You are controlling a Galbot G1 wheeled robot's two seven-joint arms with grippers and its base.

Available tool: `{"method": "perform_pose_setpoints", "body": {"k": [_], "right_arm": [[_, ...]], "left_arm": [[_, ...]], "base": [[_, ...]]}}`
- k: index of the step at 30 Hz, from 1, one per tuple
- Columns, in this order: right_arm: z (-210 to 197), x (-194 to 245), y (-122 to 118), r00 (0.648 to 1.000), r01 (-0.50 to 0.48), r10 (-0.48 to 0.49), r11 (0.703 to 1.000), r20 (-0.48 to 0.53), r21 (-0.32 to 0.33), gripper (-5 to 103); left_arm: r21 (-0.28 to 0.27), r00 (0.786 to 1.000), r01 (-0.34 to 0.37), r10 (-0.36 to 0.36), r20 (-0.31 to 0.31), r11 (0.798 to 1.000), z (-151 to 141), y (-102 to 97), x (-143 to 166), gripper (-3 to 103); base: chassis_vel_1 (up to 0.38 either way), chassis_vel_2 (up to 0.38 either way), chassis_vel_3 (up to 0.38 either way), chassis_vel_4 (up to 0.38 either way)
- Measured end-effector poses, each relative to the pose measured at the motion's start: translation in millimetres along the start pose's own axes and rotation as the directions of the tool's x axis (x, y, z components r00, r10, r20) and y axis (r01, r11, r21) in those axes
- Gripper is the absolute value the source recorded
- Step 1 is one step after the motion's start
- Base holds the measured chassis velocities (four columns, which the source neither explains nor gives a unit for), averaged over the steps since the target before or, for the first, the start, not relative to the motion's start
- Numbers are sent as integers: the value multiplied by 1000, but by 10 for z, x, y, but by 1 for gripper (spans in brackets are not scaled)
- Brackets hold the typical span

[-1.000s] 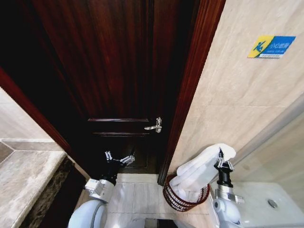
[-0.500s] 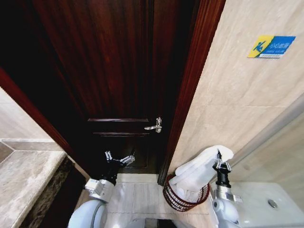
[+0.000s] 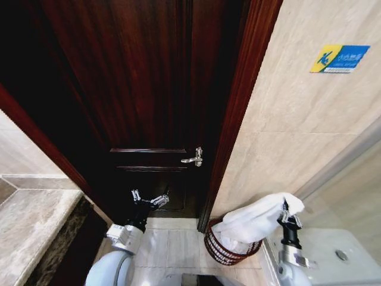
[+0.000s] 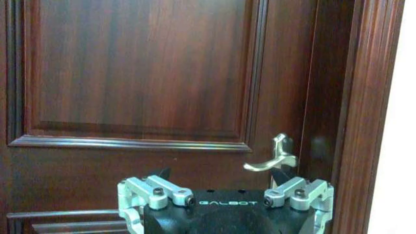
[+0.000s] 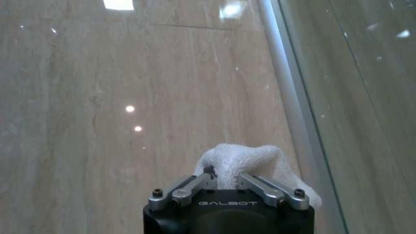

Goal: Discard the used towel into the hamper.

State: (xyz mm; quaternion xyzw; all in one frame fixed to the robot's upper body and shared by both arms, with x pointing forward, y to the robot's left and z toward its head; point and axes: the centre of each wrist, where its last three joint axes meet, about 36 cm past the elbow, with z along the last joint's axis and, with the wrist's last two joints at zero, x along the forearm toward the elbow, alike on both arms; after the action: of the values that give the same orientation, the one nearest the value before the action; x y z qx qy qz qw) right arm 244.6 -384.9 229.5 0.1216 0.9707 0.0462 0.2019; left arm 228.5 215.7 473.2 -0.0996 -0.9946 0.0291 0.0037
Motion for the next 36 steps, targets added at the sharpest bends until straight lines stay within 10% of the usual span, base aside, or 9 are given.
{"method": "perform_pose_setpoints", "body": {"k": [36], "right_arm": [[710,283,358,981,65,-76,996,-177,-65,5]], "left_arm": [[0,1000,0,0,0,1000,0,0,0,100]], "base": [[0,0,0,0]]}}
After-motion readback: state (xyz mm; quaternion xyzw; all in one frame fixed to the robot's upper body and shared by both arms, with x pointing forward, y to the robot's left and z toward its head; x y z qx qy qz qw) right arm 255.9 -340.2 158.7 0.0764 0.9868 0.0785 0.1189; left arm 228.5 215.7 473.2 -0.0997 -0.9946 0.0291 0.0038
